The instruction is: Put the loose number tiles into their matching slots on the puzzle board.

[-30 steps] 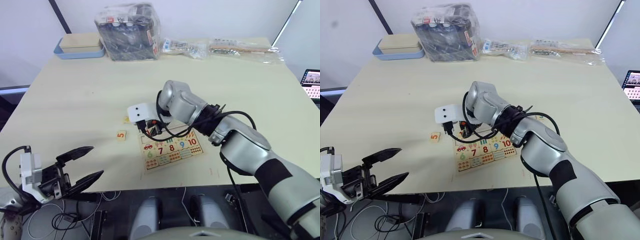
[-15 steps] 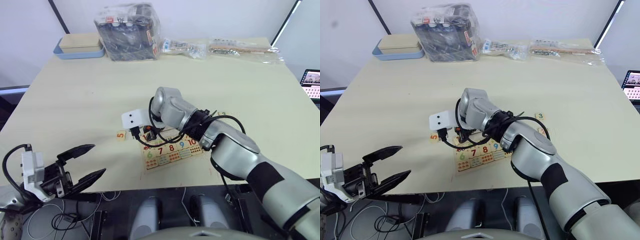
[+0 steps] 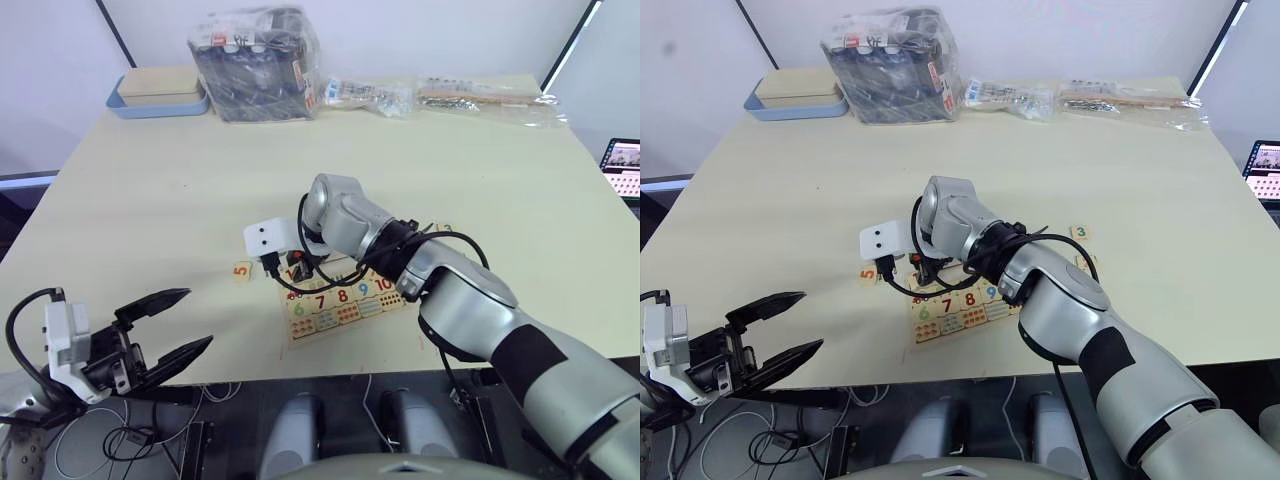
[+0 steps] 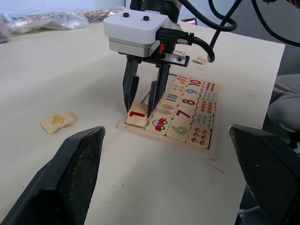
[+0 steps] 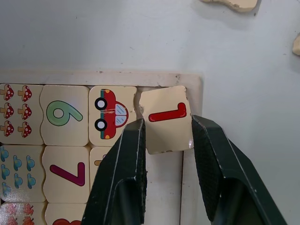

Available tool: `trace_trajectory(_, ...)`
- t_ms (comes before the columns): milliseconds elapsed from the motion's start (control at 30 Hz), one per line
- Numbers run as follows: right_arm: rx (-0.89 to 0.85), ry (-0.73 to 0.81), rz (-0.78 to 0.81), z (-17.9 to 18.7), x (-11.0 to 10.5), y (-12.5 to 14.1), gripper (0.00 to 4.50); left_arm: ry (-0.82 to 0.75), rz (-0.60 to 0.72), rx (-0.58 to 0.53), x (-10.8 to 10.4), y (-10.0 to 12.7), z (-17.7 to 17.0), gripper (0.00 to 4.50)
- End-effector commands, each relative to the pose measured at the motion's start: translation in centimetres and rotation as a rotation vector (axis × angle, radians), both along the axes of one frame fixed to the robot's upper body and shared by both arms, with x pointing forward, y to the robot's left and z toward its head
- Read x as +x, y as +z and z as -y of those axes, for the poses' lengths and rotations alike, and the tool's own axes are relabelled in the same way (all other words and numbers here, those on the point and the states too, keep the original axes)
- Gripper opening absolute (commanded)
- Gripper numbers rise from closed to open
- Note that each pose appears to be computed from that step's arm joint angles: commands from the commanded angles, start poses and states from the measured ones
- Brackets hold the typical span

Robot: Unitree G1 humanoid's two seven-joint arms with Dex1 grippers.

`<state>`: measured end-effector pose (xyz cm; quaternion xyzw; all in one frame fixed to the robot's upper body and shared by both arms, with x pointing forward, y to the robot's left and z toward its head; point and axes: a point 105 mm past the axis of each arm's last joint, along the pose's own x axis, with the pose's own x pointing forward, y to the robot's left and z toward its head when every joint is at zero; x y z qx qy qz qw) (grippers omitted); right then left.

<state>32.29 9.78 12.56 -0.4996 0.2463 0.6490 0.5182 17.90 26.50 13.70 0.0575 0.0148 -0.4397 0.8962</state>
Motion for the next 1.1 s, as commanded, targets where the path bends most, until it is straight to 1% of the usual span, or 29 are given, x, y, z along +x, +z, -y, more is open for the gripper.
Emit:
trace_trajectory(33,0.023,0.028,0.01,-0.65,-0.38,0.84,0.86,0.0,0.03,0.022,-0.06,0.86,-0.19,4.5)
trace_trajectory(300,0.026,0.037,-0.006,-0.81,-0.75,0.72,0.86,-0.001,0.03,0.024,0.0,0.89,-0.23,4.5)
trace_trajectory(800,0.025,0.034,-0.004,-0.71,-0.64,0.53,0.86,-0.004,0.026,0.022,0.03,0.69,-0.2,4.5)
trace_trajectory(833,0.025,0.035,-0.004,-0.71,-0.64,0.53,1.36,-0.004,0.025,0.022,0.04,0.68,-0.22,4.5)
trace_trajectory(867,0.027,0.035,-0.004,-0.73,-0.63,0.56,1.95,-0.003,0.026,0.022,0.05,0.66,-0.25,4.5)
trace_trajectory(900,0.029,0.035,-0.004,-0.75,-0.63,0.58,2.34,-0.003,0.026,0.023,0.06,0.65,-0.27,4.5)
trace_trajectory(933,0.032,0.036,-0.005,-0.78,-0.64,0.61,2.84,-0.002,0.026,0.023,0.07,0.64,-0.29,4.5)
trace_trajectory(967,0.034,0.036,-0.005,-0.8,-0.65,0.64,3.5,-0.002,0.025,0.023,0.08,0.62,-0.3,4.5)
trace_trajectory(1000,0.035,0.037,-0.005,-0.8,-0.65,0.67,3.83,-0.002,0.025,0.023,0.09,0.61,-0.31,4.5)
trace_trajectory(1033,0.037,0.037,-0.005,-0.83,-0.66,0.72,4.41,-0.002,0.026,0.023,0.07,0.6,-0.33,4.5)
trace_trajectory(1100,0.062,0.032,0.001,-1.03,-0.56,1.03,4.47,-0.001,0.026,0.023,0.06,0.58,-0.38,4.5)
